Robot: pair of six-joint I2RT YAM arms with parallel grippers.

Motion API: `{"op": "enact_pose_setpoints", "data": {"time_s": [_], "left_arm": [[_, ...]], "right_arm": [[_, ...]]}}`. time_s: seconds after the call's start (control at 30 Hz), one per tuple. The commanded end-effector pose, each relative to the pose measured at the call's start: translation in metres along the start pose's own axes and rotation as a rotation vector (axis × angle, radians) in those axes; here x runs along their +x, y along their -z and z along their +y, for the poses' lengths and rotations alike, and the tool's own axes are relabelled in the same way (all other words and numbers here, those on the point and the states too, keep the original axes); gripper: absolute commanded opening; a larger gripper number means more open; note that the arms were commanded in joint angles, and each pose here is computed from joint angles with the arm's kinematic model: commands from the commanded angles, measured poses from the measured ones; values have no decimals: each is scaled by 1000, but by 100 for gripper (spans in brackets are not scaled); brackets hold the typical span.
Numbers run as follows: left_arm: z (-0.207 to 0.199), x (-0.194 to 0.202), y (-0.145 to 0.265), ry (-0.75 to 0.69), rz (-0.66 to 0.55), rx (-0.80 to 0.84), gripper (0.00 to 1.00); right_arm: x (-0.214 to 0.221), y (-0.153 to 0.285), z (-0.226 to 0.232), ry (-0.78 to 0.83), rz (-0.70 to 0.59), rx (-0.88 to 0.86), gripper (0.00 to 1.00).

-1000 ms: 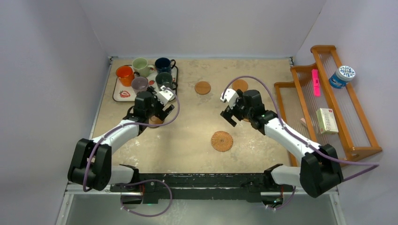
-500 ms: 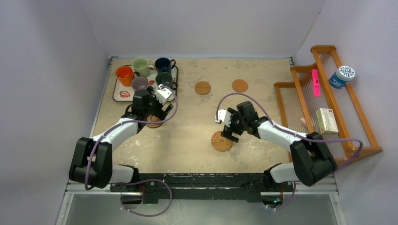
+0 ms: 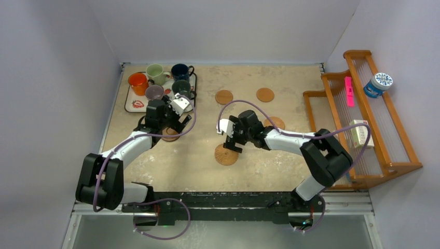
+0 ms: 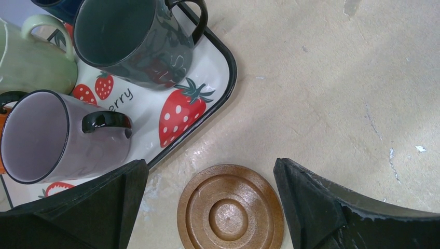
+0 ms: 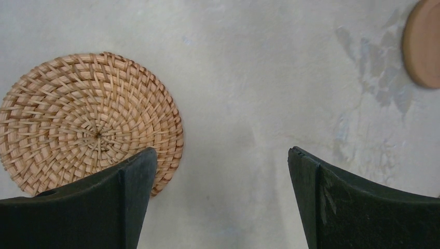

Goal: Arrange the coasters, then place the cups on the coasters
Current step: Move the coaster to the center of the board.

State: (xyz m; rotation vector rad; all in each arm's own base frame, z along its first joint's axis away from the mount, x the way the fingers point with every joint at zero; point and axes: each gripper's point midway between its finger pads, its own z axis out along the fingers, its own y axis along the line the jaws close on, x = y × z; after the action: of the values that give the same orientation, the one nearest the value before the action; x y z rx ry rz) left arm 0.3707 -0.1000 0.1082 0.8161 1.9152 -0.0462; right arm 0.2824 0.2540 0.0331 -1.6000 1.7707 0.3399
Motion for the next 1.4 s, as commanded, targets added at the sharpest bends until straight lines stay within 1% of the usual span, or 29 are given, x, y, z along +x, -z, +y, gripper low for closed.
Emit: {"op": "enact_pose_setpoints", "data": {"time_s": [0.0, 0.03, 0.1, 0.2, 0.33, 0.37, 0.43, 0.5, 0.6, 0.73, 0.77, 0.9, 1.07, 1.1, 1.17, 1.23, 1.37], "left_arm": [[-1, -17, 5, -2, -75, 15, 100], [-3, -18, 6, -10, -83, 26, 100], [-10, -22, 10, -26, -105, 64, 100], [-22, -34, 13, -51, -145, 116, 100], [-47, -44, 5, -174, -127, 99, 100], [-53, -46, 3, -199, -120, 91, 100], [-70, -53, -3, -209, -129, 129, 100], [-81, -60, -12, -217, -123, 154, 100], [-87, -73, -30, -220, -110, 96, 100], [-77, -97, -59, -146, -75, -23, 100], [-73, -110, -67, -132, -75, -51, 100], [-69, -125, -103, -145, -13, -125, 100], [-60, -122, -153, -229, 110, -225, 100], [-61, -112, -164, -245, 153, -229, 100], [-61, -108, -173, -263, 189, -233, 100], [-59, -107, -177, -273, 194, -252, 100], [-48, -109, -183, -294, 212, -321, 100]], "right_arm": [[17, -16, -30, -67, 108, 193, 99], [12, -14, -37, -70, 103, 217, 99], [-3, -8, -38, -104, 68, 200, 99], [-29, 20, -49, -114, -3, 221, 99], [-46, 66, -66, -158, -89, 253, 99], [-45, 79, -75, -184, -105, 283, 99], [-38, 104, -96, -237, -125, 364, 99], [-20, 127, -120, -288, -110, 491, 99], [5, 148, -144, -357, -88, 621, 99], [43, 156, -168, -483, -34, 733, 99], [51, 157, -173, -506, -18, 755, 99], [72, 157, -182, -563, -1, 785, 99], [78, 156, -181, -573, -25, 783, 99], [79, 155, -179, -576, -30, 781, 99], [80, 156, -180, -578, -39, 792, 99], [82, 157, -186, -576, -36, 823, 99], [94, 157, -207, -585, 41, 878, 99]]}}
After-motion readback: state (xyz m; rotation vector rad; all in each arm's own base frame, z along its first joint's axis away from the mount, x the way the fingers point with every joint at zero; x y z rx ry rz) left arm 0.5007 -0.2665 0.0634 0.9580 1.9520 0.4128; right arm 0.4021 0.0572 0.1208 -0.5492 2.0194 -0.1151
